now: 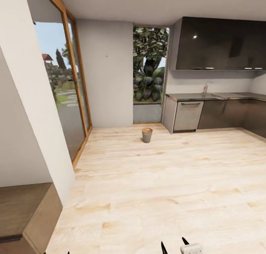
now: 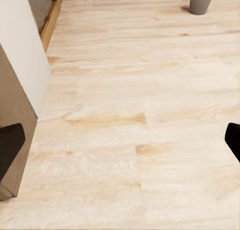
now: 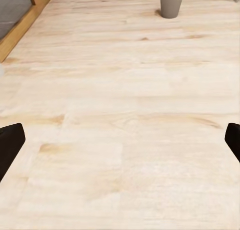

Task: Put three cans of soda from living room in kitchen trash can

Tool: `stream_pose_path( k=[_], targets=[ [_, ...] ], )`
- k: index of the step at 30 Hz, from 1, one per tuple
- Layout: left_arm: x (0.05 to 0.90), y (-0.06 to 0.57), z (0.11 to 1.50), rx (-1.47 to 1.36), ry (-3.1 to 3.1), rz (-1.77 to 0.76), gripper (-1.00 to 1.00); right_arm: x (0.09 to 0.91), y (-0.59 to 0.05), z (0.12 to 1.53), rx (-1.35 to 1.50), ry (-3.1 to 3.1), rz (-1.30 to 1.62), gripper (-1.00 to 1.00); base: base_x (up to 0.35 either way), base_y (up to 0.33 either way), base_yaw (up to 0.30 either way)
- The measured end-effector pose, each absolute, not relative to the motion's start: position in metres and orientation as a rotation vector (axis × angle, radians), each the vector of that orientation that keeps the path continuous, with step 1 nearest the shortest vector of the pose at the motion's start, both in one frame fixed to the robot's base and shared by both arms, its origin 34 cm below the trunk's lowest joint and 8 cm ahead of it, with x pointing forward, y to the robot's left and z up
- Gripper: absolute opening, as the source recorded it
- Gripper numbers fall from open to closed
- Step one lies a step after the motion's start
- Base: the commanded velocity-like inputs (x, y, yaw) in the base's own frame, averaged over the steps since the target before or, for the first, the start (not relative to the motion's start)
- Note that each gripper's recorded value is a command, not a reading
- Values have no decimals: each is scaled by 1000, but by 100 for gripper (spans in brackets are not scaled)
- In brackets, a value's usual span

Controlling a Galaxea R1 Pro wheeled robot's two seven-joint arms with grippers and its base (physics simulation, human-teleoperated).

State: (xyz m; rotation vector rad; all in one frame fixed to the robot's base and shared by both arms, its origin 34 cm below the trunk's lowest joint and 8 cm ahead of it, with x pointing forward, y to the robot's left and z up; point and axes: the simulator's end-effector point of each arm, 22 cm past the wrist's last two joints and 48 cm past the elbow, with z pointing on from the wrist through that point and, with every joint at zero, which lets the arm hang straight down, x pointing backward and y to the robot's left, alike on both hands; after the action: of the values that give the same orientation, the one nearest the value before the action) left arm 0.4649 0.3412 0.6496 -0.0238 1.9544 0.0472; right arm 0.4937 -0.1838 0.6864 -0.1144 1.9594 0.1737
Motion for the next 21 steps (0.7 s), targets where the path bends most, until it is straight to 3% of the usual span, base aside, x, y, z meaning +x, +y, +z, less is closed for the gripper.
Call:
stream_pose_path(
  k=[21],
  targets=[
    [465, 341, 649, -24, 1955, 48, 100, 493, -182, 686, -117, 1961, 176, 100, 323, 0, 0]
  ],
)
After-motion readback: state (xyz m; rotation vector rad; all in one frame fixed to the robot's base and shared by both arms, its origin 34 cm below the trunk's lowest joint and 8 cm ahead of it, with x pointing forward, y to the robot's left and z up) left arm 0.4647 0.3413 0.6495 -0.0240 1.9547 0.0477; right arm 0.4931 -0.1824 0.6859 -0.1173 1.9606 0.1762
